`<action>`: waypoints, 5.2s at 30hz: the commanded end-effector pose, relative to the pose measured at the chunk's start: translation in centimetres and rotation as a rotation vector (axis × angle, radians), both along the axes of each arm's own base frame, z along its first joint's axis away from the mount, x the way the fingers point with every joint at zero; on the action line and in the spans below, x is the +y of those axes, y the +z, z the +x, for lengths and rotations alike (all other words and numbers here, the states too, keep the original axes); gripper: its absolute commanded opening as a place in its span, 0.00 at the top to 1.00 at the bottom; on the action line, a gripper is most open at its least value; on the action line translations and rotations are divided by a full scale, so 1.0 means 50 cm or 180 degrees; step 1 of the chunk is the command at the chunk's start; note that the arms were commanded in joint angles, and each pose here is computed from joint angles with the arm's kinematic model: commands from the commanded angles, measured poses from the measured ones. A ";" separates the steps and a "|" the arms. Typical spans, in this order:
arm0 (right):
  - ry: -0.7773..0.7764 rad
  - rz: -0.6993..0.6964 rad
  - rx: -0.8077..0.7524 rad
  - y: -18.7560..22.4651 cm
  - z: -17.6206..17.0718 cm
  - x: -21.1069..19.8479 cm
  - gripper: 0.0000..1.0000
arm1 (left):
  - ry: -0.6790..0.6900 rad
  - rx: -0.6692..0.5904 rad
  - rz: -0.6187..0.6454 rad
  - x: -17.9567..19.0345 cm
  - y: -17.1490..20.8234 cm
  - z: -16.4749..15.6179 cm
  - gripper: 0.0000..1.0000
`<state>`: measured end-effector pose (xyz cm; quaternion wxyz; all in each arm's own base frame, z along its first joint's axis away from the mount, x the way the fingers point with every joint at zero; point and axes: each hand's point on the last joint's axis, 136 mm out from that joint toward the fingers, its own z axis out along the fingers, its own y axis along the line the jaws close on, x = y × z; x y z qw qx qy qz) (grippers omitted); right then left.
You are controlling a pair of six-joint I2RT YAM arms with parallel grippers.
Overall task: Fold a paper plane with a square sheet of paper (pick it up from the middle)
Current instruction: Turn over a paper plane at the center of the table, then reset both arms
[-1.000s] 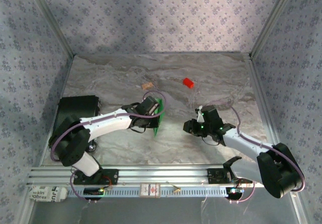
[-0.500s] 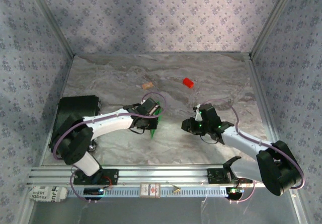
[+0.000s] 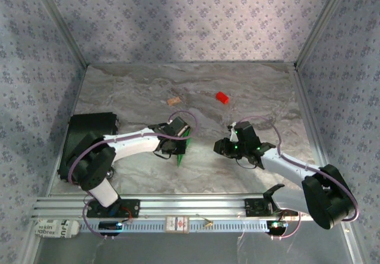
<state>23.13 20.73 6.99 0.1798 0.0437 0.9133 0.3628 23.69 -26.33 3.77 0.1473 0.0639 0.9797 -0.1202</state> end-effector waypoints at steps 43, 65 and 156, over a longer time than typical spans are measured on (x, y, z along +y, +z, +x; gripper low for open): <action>-0.0015 -0.0155 -0.0011 -0.008 0.006 -0.035 0.76 | 0.0095 0.0283 0.0576 -0.004 -0.089 -0.023 0.78; 0.0065 0.0047 -0.0023 -0.006 0.017 -0.085 0.76 | 0.0463 0.0244 0.0679 -0.057 -0.070 -0.004 0.58; -0.1338 -0.2504 -0.2270 0.029 0.316 -0.465 0.01 | 0.1088 -0.2798 0.0459 0.566 0.103 0.318 0.00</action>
